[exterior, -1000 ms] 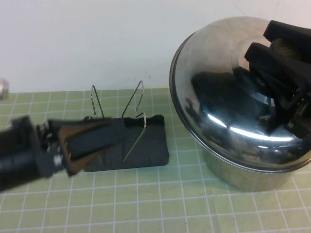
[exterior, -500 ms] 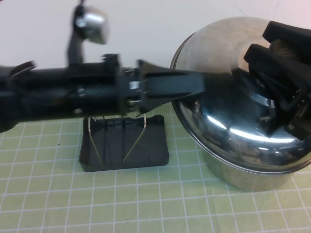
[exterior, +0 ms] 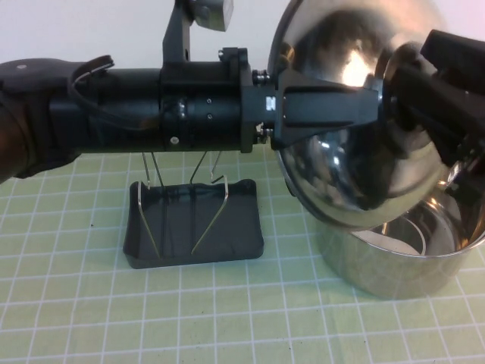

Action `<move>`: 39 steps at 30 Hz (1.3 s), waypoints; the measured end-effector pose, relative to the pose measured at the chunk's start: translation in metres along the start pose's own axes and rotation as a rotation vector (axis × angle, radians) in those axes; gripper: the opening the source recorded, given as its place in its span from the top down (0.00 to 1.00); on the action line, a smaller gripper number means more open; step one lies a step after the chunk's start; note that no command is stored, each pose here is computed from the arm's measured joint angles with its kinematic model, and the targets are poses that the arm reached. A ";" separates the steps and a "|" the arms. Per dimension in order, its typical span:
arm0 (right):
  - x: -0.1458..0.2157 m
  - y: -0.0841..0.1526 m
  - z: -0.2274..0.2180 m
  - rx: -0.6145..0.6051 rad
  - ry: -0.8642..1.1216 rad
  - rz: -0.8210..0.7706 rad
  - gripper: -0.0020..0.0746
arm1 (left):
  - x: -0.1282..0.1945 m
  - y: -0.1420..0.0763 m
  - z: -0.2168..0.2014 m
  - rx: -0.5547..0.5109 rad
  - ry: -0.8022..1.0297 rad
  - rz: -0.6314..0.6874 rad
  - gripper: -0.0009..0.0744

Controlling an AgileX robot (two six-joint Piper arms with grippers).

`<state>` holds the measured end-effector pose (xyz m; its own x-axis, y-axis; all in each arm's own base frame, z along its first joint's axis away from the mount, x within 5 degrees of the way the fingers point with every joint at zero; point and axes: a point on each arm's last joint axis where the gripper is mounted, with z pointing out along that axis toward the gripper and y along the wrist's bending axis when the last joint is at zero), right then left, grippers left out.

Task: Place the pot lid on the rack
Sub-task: Hand over the pot lid, then place the pot lid on the pot rack

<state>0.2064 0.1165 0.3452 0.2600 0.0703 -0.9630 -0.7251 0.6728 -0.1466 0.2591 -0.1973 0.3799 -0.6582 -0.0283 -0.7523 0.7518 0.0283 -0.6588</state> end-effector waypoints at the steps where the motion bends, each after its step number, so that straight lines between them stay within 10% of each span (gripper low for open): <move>1: 0.001 0.000 0.000 0.005 0.012 -0.003 0.43 | 0.001 0.000 0.001 -0.001 0.007 0.006 0.85; 9: -0.001 -0.001 -0.002 0.009 0.023 -0.027 0.31 | -0.012 0.012 -0.025 -0.113 -0.052 0.052 0.84; 19: -0.016 -0.003 -0.015 0.079 0.035 -0.091 0.31 | -0.032 -0.009 -0.089 -0.598 -0.121 0.269 0.84; 24: -0.008 -0.008 -0.015 0.131 0.118 -0.088 0.31 | -0.023 -0.008 -0.079 -0.665 -0.025 0.299 0.84; 39: -0.005 -0.010 -0.016 0.150 0.144 -0.088 0.31 | -0.002 0.073 -0.060 -0.846 0.141 0.142 0.84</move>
<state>0.2023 0.0975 0.3483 0.2166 -0.0922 -0.9719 -0.5982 0.7742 -0.2068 0.3126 -0.1355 0.3334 -0.6012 0.1539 -0.7841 0.5818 0.7570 -0.2975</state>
